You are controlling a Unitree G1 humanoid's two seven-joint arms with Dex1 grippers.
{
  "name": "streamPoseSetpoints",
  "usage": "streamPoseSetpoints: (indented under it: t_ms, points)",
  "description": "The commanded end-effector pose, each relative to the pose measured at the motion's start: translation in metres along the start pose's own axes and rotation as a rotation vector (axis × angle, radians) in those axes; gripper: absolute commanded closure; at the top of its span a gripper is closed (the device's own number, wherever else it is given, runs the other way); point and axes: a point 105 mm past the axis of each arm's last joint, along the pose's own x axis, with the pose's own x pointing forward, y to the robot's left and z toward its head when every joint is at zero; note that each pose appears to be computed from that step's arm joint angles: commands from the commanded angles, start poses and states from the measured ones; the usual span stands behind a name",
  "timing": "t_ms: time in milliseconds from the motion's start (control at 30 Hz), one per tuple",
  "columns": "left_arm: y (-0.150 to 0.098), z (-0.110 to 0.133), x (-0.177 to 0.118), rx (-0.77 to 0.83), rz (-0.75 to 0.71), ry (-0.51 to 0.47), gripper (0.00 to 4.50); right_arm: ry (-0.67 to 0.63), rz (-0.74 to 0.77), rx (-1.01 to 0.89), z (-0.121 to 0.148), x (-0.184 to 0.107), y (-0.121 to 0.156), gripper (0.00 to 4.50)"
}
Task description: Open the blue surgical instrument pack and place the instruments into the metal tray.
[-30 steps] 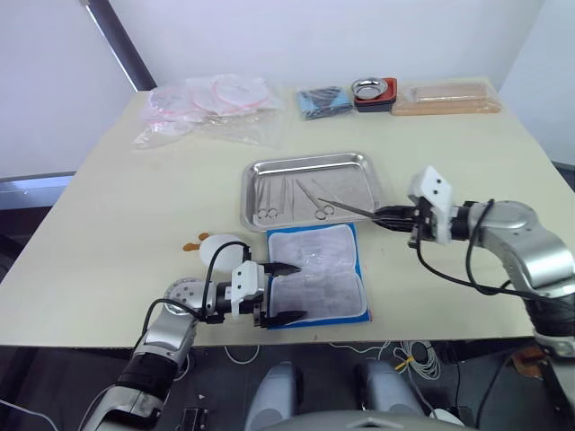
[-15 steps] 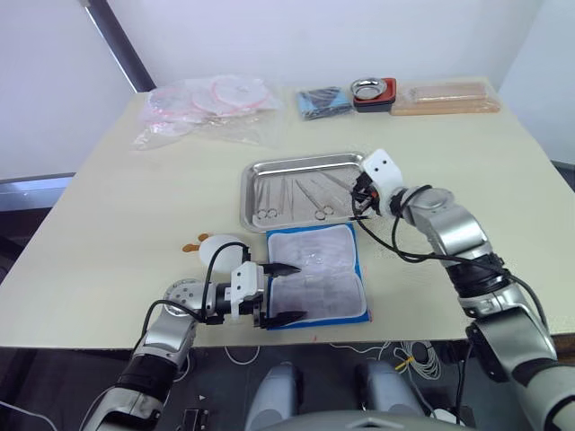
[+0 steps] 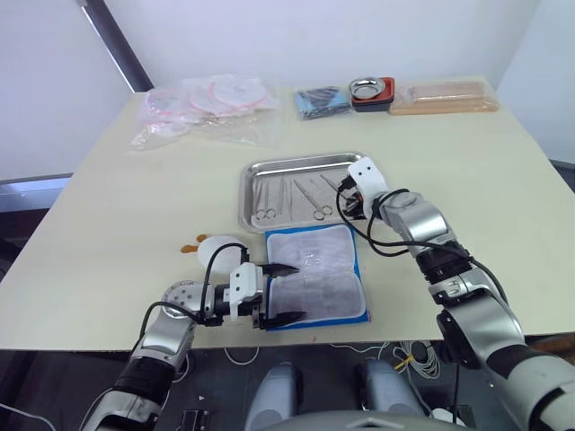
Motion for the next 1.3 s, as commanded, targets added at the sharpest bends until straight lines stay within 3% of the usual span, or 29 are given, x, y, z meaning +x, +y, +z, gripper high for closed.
streamPoseSetpoints:
  t_ms: [33, 233, 467, 833, 1033, 1167, 1300]
  points:
    - [-0.027, -0.05, -0.008, -0.171, -0.027, 0.181, 0.0, -0.079, 0.001, -0.025, 0.024, -0.005, -0.003, 3.01]
    - [-0.03, -0.05, -0.008, -0.176, -0.026, 0.178, 0.0, -0.168, 0.032, -0.014, 0.036, -0.012, -0.003, 0.03]
    - [-0.024, -0.039, -0.01, -0.147, -0.001, 0.139, 0.0, -0.294, 0.079, -0.033, 0.052, -0.032, -0.007, 0.03]
    - [-0.009, 0.019, -0.013, -0.068, 0.044, -0.035, 0.0, -0.535, 0.258, 0.037, 0.047, -0.077, -0.01, 0.03]
    - [0.0, 0.052, -0.024, -0.043, 0.097, -0.11, 0.0, -0.603, 0.307, 0.009, 0.029, -0.101, -0.012, 0.03]
    - [0.022, 0.077, -0.045, -0.067, 0.244, -0.193, 0.0, -0.677, 0.351, 0.008, 0.013, -0.127, -0.016, 0.03]
    - [0.032, 0.083, -0.069, -0.082, 0.359, -0.181, 0.0, -0.635, 0.383, 0.025, -0.009, -0.143, -0.023, 0.03]
